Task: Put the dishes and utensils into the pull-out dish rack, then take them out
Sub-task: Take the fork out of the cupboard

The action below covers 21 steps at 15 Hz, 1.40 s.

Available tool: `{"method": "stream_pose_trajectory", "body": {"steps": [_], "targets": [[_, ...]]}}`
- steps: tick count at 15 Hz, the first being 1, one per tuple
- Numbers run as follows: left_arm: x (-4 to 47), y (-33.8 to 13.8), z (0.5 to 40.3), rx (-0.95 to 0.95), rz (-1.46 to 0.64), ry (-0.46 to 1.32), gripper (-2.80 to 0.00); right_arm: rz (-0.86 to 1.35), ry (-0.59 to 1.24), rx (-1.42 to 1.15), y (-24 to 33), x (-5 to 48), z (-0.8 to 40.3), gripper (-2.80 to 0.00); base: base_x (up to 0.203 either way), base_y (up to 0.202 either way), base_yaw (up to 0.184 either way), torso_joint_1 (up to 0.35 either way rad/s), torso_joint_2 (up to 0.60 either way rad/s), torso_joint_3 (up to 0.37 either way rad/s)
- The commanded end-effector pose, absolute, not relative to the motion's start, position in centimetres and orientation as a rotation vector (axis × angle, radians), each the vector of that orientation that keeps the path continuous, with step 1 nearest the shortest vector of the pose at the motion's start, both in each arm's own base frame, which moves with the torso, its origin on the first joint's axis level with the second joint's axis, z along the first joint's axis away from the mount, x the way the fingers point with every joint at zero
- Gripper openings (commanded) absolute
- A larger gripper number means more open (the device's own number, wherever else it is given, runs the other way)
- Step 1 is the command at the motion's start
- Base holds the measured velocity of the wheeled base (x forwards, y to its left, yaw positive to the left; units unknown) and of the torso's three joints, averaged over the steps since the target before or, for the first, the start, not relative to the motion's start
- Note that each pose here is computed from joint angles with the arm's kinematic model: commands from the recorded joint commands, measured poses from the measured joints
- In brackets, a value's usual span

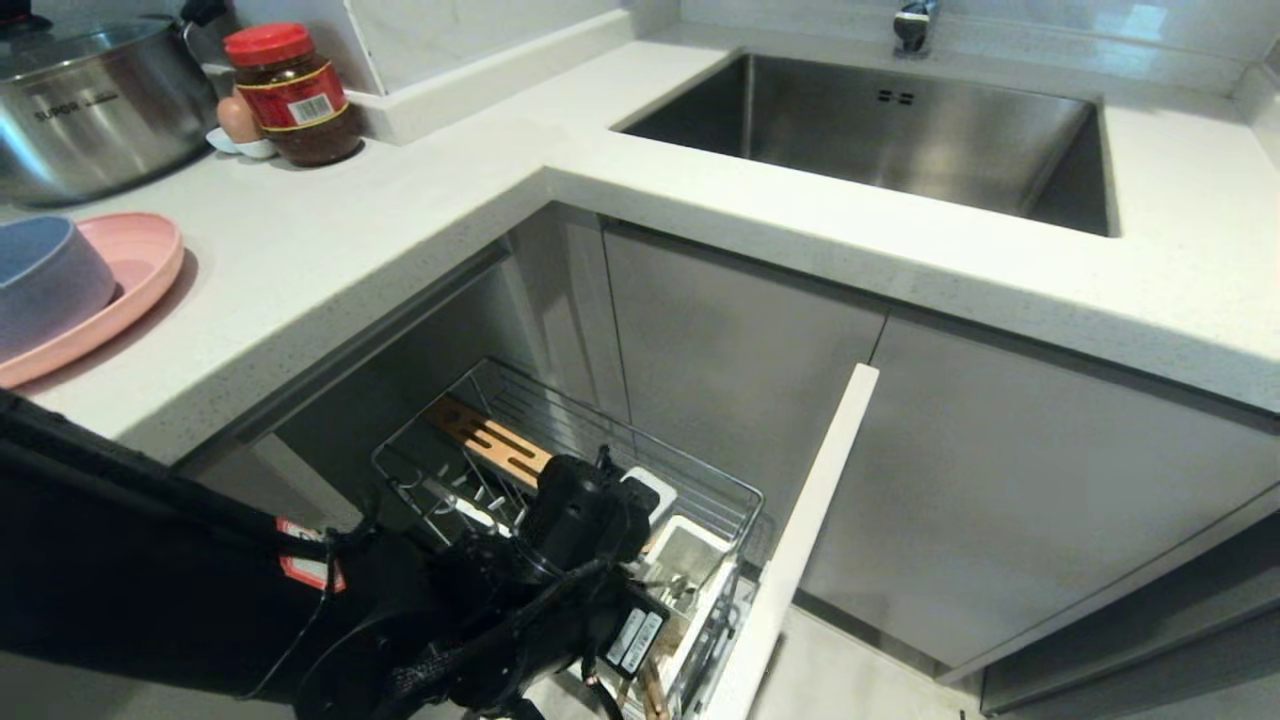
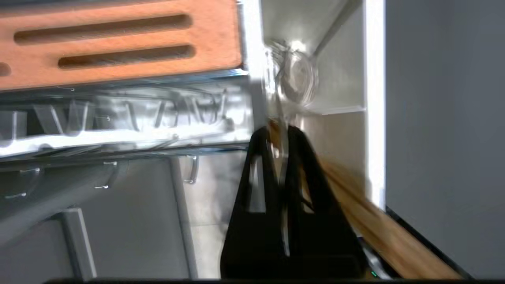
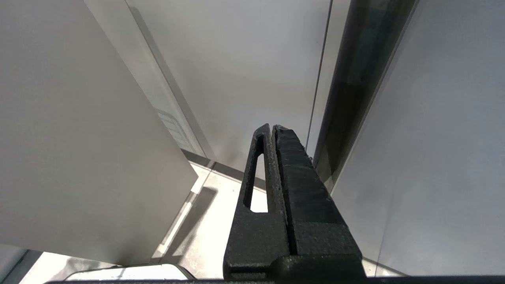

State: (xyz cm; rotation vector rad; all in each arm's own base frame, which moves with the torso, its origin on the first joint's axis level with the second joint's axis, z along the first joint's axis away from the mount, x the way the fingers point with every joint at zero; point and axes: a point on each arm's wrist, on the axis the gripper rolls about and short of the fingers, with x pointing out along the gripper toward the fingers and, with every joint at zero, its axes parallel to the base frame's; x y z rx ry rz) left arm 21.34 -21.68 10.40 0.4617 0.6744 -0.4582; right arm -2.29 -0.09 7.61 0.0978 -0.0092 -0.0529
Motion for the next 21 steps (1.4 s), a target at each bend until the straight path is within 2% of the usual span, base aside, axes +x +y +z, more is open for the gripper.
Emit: {"method": "stream_pose_trajectory", "body": {"steps": [1,21], "targets": [[21.4,-21.6,10.4,0.467,-0.448,0.676,-2.80,-0.053,-0.012,0.098,-0.1,-2.3,7.6,-2.80,0.000,0.000,0.000,0.000,0.00,0.000],[20.1,-20.9,13.7,0.423,-0.457,0.583,-2.80,-0.053,-0.012,0.098,-0.1,-2.3,7.6,-2.80,0.000,0.000,0.000,0.000,0.00,0.000]]}}
